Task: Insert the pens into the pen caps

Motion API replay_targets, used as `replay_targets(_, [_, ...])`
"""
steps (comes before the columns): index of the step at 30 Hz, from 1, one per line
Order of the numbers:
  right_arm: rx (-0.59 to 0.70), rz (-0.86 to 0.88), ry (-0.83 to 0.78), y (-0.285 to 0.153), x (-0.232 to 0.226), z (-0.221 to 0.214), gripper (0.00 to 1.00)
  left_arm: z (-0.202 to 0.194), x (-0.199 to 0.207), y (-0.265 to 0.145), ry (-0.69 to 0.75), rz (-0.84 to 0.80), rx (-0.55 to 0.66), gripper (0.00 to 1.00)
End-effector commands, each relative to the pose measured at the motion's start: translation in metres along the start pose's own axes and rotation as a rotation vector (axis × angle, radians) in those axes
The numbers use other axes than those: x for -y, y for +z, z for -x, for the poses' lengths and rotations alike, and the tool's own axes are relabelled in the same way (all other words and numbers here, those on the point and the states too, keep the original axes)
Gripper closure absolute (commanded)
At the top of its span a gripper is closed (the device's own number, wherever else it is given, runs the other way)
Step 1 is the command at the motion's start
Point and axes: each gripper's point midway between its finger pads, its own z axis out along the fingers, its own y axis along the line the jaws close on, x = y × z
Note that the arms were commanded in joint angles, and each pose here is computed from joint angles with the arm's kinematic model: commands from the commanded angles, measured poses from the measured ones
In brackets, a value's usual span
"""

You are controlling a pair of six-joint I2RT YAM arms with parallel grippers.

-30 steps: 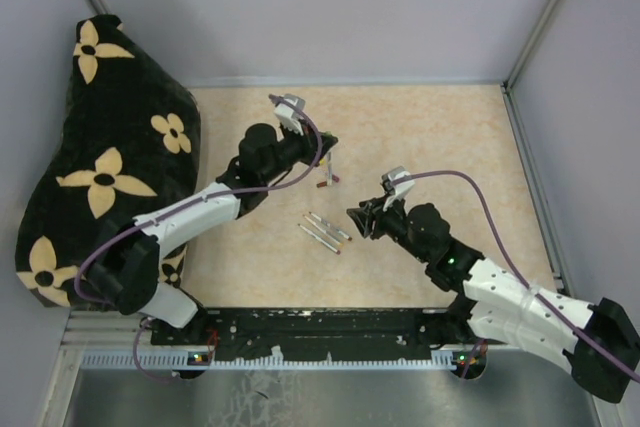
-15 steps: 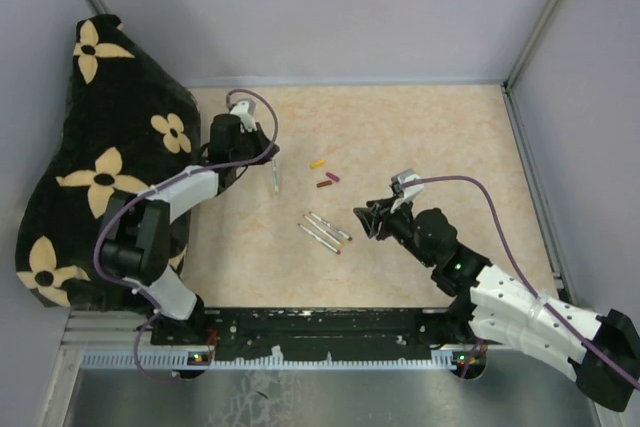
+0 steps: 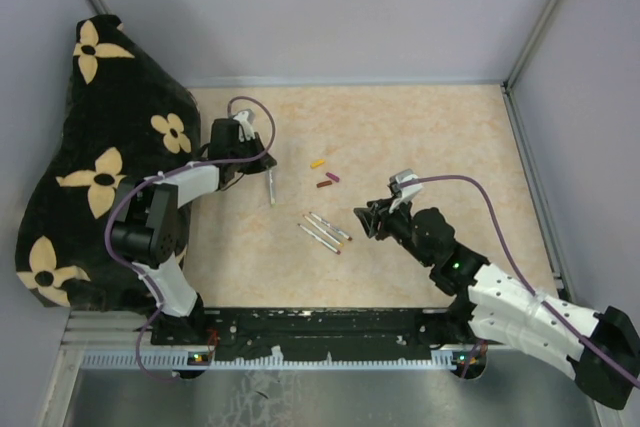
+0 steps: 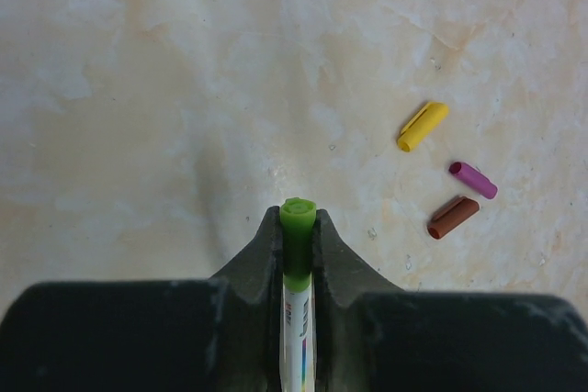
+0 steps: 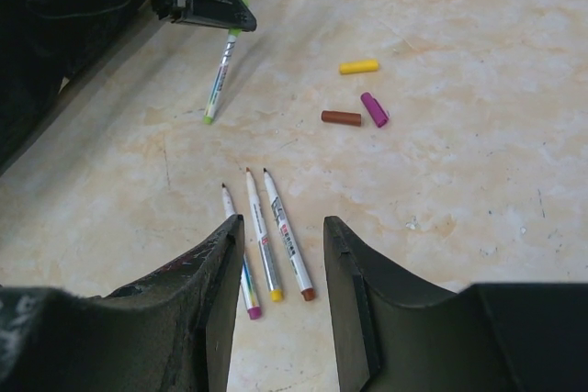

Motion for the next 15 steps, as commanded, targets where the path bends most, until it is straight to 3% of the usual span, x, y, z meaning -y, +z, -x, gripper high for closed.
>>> replay_targets(1, [0.044, 0.008, 0.001, 0.003, -0.004, 0.015, 0.6, 0.013, 0.005, -0.001, 0.001, -0.019, 0.029, 0.82])
replay_targets(8, [0.045, 0.012, 0.005, 0.003, -0.005, 0.015, 0.6, 0.026, -0.003, -0.015, 0.008, 0.061, 0.07, 0.46])
replay_targets(15, [0.008, -0.011, -0.009, 0.008, -0.001, 0.006, 0.6, 0.046, 0.002, -0.058, 0.016, 0.106, 0.169, 0.28])
